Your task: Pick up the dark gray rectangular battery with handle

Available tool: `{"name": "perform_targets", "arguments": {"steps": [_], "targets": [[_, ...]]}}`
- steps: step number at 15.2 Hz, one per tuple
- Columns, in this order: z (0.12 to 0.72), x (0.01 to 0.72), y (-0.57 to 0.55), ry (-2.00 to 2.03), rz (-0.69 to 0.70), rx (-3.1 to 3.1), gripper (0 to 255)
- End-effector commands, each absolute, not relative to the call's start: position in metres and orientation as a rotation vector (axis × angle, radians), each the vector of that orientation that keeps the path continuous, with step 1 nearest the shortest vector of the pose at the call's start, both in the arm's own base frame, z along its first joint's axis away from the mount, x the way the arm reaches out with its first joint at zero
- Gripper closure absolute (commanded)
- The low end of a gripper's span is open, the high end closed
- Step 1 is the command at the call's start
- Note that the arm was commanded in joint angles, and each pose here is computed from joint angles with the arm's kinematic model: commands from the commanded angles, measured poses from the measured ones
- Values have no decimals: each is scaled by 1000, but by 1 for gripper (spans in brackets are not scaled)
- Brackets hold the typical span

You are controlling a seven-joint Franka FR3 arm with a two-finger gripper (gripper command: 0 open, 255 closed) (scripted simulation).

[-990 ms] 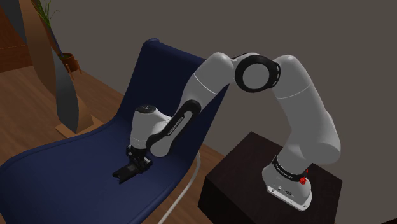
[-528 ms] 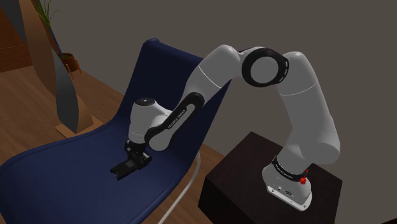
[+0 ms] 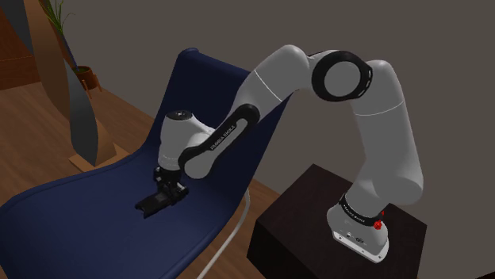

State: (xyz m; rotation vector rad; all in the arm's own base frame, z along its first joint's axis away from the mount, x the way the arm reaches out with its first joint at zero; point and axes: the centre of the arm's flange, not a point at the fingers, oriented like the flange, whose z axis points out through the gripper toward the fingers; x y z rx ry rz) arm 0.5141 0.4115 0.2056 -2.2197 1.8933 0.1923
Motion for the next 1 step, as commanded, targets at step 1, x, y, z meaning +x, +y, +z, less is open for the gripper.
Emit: {"name": "perform_targets", "arguments": {"steps": [1], "targets": [[209,513,411,1893,192,-2220,255]]}}
